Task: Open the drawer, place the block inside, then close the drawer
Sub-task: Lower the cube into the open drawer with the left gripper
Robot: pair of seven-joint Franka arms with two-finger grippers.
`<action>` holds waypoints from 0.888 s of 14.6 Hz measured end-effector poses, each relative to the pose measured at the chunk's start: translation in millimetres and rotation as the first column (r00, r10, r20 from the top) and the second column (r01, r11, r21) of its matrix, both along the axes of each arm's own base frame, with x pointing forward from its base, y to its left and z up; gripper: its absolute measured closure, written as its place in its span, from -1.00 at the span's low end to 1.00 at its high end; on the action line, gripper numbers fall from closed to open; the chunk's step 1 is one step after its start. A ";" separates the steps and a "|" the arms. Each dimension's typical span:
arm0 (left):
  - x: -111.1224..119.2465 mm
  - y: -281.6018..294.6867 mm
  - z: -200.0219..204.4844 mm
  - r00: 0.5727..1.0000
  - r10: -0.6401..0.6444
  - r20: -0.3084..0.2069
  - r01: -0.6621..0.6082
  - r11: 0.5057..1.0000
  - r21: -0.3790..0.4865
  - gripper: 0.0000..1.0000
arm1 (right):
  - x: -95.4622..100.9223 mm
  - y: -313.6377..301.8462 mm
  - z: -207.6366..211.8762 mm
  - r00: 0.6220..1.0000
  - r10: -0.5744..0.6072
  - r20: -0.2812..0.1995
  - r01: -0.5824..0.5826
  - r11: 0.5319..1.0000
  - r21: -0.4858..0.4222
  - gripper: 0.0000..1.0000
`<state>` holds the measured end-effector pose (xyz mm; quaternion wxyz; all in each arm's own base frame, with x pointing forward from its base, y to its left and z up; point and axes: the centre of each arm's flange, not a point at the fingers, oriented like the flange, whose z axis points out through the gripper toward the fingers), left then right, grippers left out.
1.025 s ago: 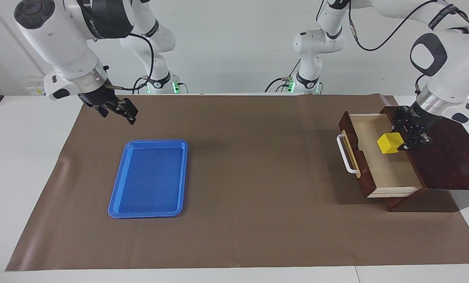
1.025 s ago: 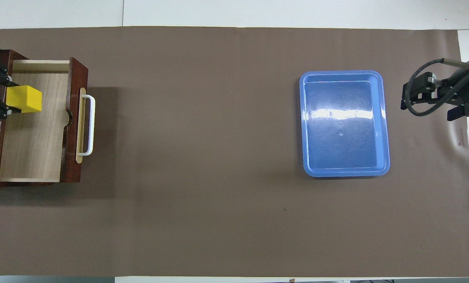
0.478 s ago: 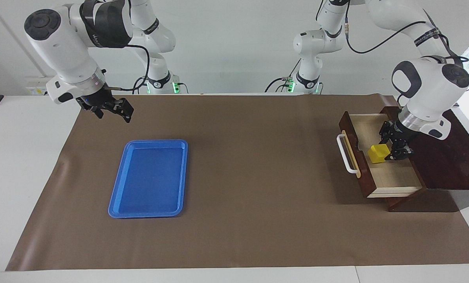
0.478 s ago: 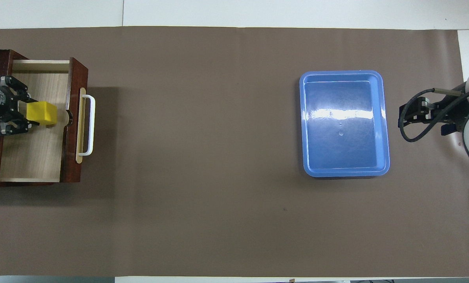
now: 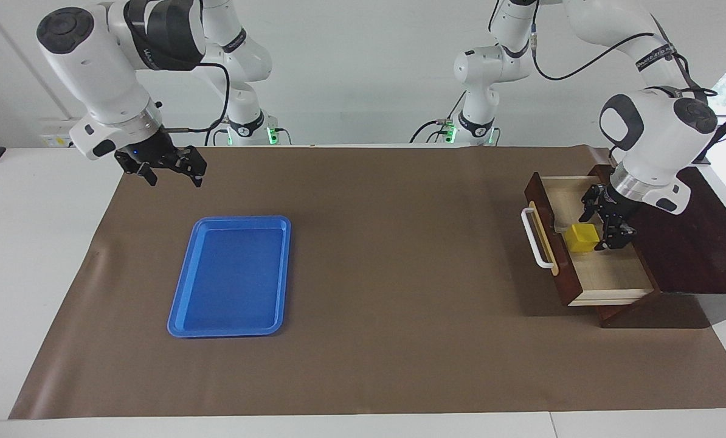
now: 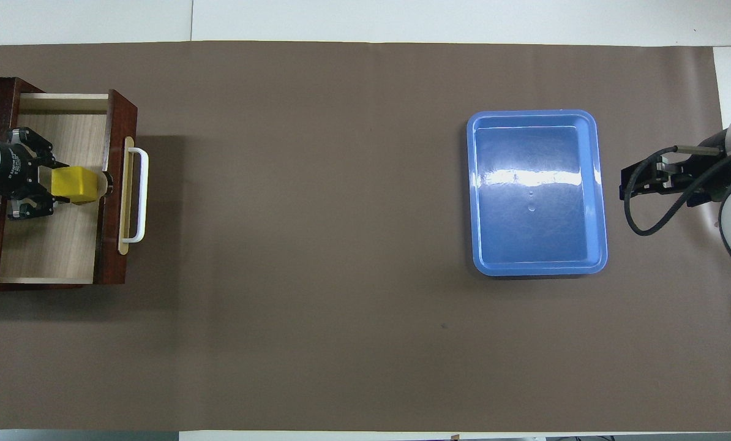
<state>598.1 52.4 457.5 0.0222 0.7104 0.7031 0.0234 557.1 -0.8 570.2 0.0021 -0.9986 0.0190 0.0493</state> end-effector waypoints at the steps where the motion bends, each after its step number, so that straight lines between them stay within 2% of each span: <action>1: 1.9 -2.1 10.4 1.000 -0.004 0.015 0.004 1.000 0.001 -1.00 | -0.1 -0.3 -0.3 1.000 0.006 -0.001 -0.006 1.000 0.000 -1.00; 3: 6.0 -22.7 40.6 0.999 -0.025 0.027 0.025 1.000 -0.002 -1.00 | -0.5 -0.3 -0.6 1.000 0.009 -0.004 -0.009 1.000 0.000 -1.00; 6: 4.2 -98.0 64.4 0.999 -0.037 0.016 0.037 0.999 -0.011 -1.00 | -1.1 0.1 -0.9 1.000 0.010 -0.009 -0.010 1.000 0.000 -1.00; 8: -5.0 -156.2 47.1 0.996 -0.090 -0.021 0.090 0.996 0.002 -1.00 | -1.2 0.5 -1.3 1.000 0.011 -0.011 -0.011 1.000 0.000 -1.00; 10: -13.1 -164.7 14.9 0.992 -0.109 -0.068 0.112 0.993 0.040 -1.00 | -1.3 0.5 -1.7 1.000 0.011 -0.012 -0.011 1.000 0.000 -1.00; 13: -16.0 -151.1 -14.0 0.992 -0.100 -0.074 0.105 0.992 0.067 -1.00 | -1.4 1.3 -1.6 1.000 0.013 -0.012 -0.013 1.000 0.000 -1.00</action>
